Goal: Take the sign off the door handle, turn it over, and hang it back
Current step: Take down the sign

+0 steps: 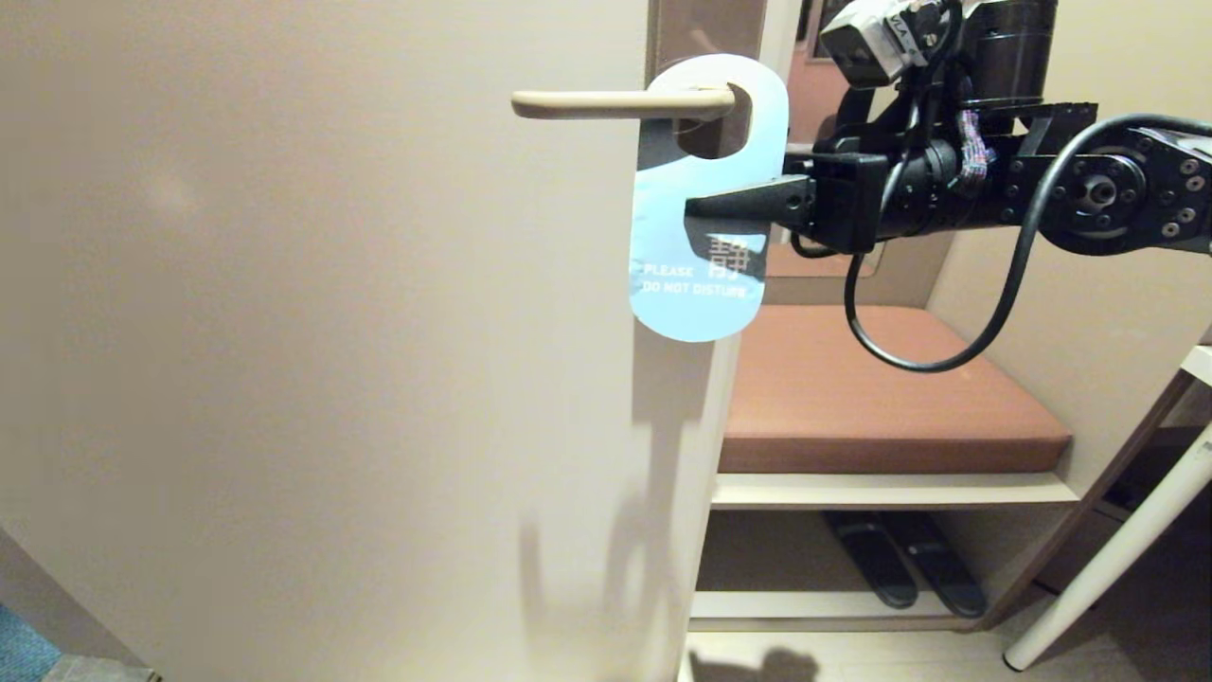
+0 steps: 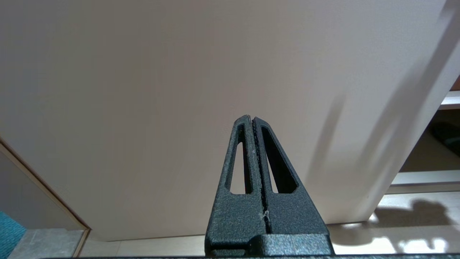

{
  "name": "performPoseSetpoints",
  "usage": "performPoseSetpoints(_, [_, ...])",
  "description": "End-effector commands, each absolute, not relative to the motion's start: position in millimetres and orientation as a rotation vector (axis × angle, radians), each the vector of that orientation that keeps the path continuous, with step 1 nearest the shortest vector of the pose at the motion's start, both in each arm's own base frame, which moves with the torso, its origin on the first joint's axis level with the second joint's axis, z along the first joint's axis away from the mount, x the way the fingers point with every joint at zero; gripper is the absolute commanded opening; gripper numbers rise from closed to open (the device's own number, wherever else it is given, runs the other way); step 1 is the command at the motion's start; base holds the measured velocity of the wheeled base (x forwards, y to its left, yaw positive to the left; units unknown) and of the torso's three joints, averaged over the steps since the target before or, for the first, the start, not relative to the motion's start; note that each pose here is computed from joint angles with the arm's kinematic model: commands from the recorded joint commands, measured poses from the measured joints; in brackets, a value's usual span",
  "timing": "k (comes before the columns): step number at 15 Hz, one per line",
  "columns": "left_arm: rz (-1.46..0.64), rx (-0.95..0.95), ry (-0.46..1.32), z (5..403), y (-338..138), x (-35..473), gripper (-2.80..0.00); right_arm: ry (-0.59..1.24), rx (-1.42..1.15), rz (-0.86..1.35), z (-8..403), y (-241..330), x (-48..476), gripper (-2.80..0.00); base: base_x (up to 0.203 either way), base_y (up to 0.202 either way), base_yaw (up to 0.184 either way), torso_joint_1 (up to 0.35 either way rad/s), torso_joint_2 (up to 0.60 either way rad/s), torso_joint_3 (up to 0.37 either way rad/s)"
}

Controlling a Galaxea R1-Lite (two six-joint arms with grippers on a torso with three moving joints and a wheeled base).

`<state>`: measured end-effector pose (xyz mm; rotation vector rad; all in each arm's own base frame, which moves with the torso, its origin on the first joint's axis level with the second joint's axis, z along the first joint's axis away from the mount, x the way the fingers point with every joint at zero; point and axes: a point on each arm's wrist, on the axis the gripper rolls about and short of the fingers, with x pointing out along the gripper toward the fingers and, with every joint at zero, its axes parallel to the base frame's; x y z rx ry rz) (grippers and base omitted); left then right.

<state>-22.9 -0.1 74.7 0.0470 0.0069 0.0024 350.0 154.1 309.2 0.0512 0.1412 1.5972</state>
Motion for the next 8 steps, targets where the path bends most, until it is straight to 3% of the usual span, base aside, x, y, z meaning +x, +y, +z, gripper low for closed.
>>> performPoseSetpoints(1, [0.002, 0.048, 0.008, 74.7, -0.1, -22.8, -2.8, 0.139, 0.049, 1.591, 309.9, 153.6, 349.0, -2.8, 0.0, 0.0, 0.0, 0.0, 0.0, 0.0])
performPoseSetpoints(8, [0.003, 0.048, 0.008, 74.7, -0.1, -22.8, -2.8, 0.136, 0.046, 1.586, 311.0, 152.5, 347.6, -2.8, 0.0, 0.0, 0.0, 0.0, 0.0, 0.0])
